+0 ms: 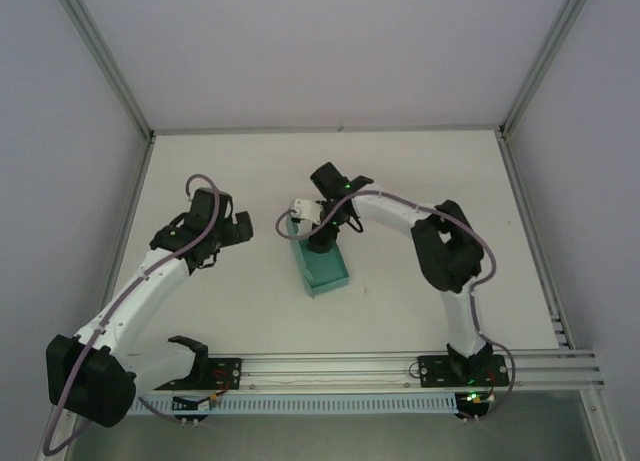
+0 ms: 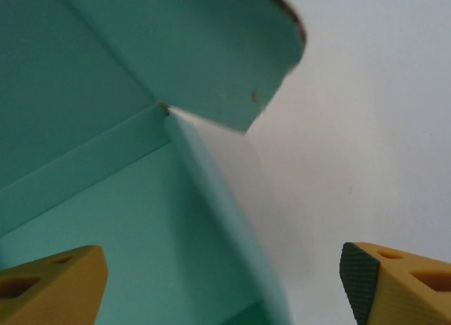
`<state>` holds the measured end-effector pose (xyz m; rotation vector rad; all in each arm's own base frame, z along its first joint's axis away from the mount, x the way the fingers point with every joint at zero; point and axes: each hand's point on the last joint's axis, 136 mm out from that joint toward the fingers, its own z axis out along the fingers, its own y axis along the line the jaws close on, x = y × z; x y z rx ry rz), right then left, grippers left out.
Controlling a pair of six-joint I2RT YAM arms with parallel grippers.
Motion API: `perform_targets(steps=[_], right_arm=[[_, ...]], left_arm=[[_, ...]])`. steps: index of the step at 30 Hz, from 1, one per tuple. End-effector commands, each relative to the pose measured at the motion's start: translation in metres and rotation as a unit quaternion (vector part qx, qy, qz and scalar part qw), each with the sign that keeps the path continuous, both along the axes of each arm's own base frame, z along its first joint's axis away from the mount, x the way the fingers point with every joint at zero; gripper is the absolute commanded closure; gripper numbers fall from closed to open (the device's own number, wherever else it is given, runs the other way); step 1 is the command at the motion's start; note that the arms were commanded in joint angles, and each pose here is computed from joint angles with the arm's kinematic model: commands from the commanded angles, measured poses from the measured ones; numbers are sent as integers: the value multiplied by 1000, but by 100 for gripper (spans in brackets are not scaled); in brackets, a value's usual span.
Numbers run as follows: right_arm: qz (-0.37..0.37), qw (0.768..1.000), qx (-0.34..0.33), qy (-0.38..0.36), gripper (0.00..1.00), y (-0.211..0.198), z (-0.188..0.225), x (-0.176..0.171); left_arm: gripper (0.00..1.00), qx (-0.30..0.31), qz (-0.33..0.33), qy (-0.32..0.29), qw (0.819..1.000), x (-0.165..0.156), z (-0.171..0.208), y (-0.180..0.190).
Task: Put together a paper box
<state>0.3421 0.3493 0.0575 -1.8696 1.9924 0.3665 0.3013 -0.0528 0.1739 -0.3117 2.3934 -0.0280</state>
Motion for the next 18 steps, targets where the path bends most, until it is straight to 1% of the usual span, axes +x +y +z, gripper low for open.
perform_targets(steps=[1,3,5,8,9,11,13,15,16,18], right_arm=[[42,997,-45,37,29,-9,-14,-12],[29,998,-49,40,39,-7,-21,-9],[7,998,-49,33,53,-7,-26,-3],[-35,999,-36,14,61,-8,-23,3],[-57,998,-30,3,66,-9,-21,8],[-116,993,-22,-25,72,-16,-16,20],[-179,983,-18,-38,73,-24,-11,28],[-267,962,-21,-43,72,-40,-8,34],[-322,945,-25,-46,73,-51,-6,37],[-433,899,-35,-44,73,-78,-3,34]], left_arm=[[0,-5,29,-24,999,-4,17,11],[0,-1,33,-31,999,-4,20,13],[0,-1,34,-35,999,-3,20,13],[0,3,35,-32,999,-2,19,14],[0,3,35,-31,999,-1,18,14],[0,5,35,-30,999,1,17,13],[0,5,35,-28,999,2,15,13],[0,5,37,-27,999,4,13,12],[0,5,38,-27,999,6,12,12],[0,3,35,-24,999,9,9,9]])
